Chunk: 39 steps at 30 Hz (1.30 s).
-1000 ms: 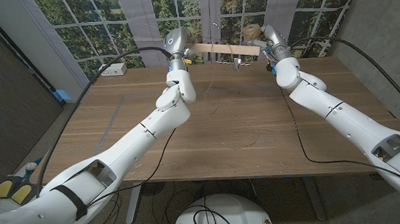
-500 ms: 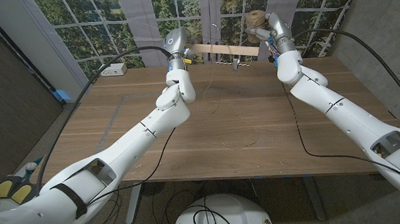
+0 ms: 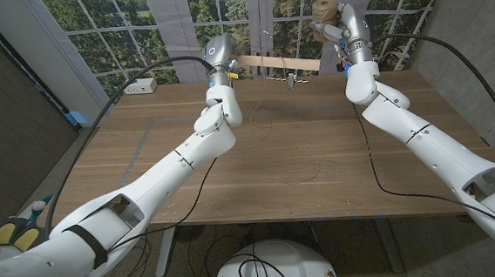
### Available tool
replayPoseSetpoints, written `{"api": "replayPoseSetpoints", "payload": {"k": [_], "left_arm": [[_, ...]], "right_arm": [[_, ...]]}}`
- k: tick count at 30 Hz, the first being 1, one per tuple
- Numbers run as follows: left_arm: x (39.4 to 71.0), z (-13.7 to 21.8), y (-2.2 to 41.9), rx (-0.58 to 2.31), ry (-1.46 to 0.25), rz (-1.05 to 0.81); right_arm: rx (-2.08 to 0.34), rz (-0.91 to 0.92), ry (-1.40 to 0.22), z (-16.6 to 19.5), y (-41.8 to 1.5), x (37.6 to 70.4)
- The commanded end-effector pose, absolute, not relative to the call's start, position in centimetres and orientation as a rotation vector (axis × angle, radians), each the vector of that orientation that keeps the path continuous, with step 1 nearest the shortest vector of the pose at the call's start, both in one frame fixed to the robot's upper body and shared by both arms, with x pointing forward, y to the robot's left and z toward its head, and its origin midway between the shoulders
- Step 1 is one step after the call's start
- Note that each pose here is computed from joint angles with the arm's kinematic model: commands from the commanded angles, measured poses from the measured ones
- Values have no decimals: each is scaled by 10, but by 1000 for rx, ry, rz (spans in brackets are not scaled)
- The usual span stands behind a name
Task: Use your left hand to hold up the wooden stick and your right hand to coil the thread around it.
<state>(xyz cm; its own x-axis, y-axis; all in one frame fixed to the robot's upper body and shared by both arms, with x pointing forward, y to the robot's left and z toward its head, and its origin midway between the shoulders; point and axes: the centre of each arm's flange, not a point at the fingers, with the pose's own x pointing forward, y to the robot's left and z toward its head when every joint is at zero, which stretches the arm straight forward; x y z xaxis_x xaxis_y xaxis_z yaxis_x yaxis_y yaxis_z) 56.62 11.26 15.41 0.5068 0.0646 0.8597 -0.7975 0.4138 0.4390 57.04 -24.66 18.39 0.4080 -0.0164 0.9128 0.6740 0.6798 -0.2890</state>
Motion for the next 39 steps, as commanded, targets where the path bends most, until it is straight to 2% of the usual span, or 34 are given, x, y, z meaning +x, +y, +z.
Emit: {"api": "replayPoseSetpoints", "payload": {"k": [1, 20, 39], "left_arm": [[568, 155, 107, 1025, -874, 642], [575, 152, 105, 1031, -846, 678], [582, 151, 107, 988, -849, 740]], "right_arm": [[-727, -502, -1191, 192, -238, 542], [-821, -472, -1365, 207, -197, 493], [-888, -569, -1480, 182, -178, 449]]}}
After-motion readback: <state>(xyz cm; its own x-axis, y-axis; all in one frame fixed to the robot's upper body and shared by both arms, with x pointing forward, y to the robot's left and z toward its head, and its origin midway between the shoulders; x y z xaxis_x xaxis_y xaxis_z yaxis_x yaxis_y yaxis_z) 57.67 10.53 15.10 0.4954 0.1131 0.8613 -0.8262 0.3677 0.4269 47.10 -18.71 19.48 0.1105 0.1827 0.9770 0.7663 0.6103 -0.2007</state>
